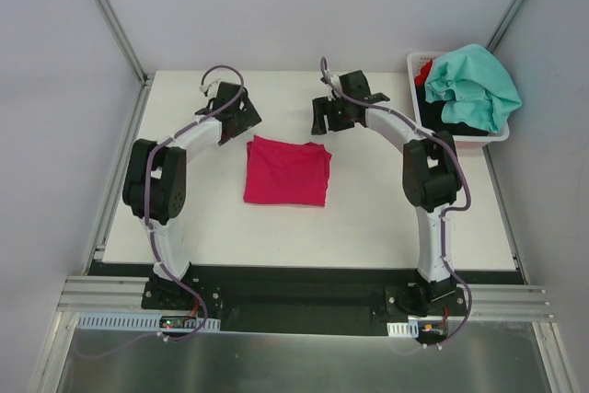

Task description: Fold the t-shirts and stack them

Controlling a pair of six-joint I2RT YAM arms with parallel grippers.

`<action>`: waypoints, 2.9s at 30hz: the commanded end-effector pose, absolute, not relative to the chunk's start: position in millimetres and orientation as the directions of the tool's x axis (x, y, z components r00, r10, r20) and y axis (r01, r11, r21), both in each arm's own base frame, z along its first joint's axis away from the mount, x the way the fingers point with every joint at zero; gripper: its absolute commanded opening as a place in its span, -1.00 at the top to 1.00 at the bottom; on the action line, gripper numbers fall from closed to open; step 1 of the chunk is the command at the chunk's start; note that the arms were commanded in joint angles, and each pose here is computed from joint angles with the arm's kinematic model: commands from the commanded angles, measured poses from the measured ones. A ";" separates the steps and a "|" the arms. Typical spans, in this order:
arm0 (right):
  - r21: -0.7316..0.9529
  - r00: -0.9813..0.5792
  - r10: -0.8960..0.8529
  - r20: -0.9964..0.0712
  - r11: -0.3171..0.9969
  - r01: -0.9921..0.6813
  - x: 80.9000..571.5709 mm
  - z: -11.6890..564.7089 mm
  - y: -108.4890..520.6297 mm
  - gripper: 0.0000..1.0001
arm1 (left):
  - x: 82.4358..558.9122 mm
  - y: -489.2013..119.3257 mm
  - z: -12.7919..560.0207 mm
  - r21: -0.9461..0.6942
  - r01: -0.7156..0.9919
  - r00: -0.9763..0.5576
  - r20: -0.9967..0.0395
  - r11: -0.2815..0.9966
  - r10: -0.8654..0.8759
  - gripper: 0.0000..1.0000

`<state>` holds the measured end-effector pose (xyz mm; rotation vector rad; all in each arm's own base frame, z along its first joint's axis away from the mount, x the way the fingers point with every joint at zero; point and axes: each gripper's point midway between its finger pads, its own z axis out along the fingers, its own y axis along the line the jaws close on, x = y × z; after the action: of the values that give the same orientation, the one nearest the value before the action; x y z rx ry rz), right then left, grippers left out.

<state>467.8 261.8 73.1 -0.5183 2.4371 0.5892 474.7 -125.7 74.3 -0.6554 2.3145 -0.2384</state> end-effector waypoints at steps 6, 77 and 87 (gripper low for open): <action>0.314 -0.610 -0.171 -0.773 0.733 -0.603 473.3 190.9 289.5 -0.54 | 498.7 -148.3 193.2 -0.430 -0.130 -0.510 -0.743 0.893 -0.432 -0.98; 0.805 -0.833 -0.064 -0.549 0.227 -0.548 375.3 164.4 334.5 -0.70 | 450.8 -209.9 65.8 -0.790 -0.092 -0.845 -0.261 0.607 -0.468 -0.98; 0.797 -0.820 -0.116 -0.561 0.190 -0.573 348.7 176.7 351.9 -0.75 | 449.8 -210.5 67.6 -0.798 -0.094 -0.841 -0.257 0.596 -0.476 -0.98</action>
<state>356.5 346.7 156.7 -0.5570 2.1816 1.6497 443.3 -216.7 66.9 -0.4590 2.3982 -1.1682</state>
